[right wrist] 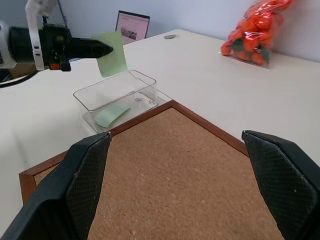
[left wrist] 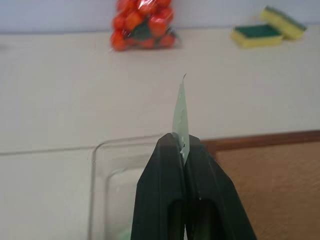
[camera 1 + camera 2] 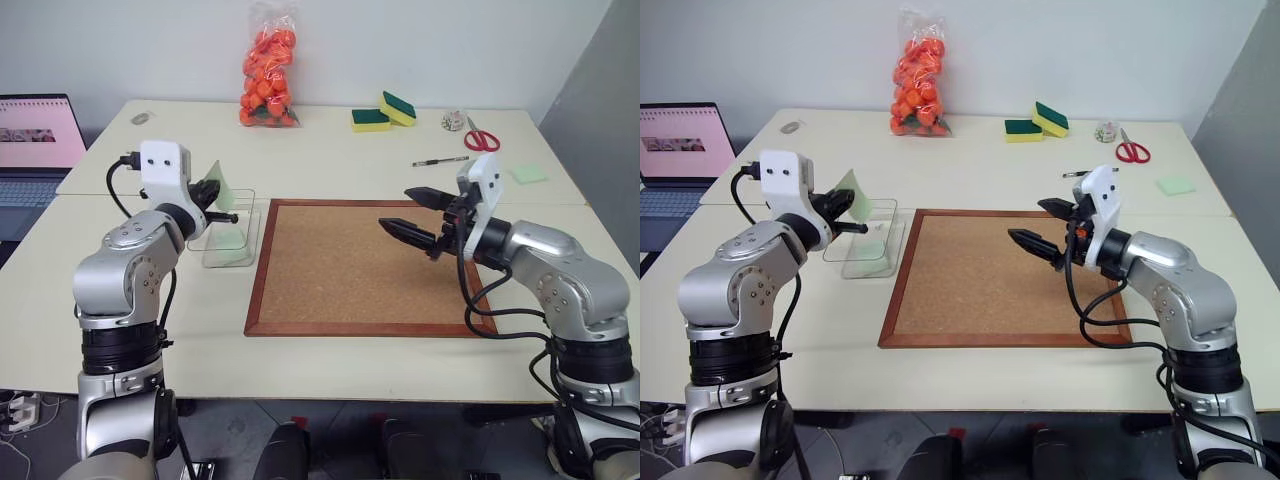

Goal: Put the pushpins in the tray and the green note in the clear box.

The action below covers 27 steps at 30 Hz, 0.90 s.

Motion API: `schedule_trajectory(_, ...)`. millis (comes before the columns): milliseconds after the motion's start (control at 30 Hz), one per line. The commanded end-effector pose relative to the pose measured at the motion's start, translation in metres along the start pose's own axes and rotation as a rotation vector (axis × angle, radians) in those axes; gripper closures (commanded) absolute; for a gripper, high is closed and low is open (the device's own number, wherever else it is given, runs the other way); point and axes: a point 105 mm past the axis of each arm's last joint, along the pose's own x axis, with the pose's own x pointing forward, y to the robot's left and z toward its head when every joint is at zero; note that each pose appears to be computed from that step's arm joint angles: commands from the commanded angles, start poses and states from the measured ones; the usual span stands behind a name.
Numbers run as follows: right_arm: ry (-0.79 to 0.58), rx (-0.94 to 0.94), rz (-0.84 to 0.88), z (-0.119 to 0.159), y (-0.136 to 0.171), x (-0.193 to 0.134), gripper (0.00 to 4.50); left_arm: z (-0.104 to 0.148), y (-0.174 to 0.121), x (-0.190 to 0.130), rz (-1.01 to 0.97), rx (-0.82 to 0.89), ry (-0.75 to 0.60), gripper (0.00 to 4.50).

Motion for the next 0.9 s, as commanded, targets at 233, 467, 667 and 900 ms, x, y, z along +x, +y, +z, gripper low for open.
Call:
schedule_trajectory(233, 0.019, -0.094, 0.158, 0.017, 0.019, 0.016, 0.0, 0.0, 0.002, 0.004, -0.004, 0.208, -0.004, 4.1)
schedule_trajectory(467, 0.022, -0.105, 0.179, 0.019, 0.022, 0.017, 0.0, -0.005, 0.008, 0.002, -0.001, 0.269, 0.013, 2.87)
schedule_trajectory(667, 0.028, -0.104, 0.173, 0.018, 0.02, 0.014, 0.0, -0.003, 0.009, 0.001, 0.002, 0.296, -0.004, 1.69)
schedule_trajectory(900, 0.017, -0.104, 0.18, 0.018, 0.022, 0.003, 0.0, 0.027, -0.017, -0.011, -0.125, 0.317, -0.163, 0.71)
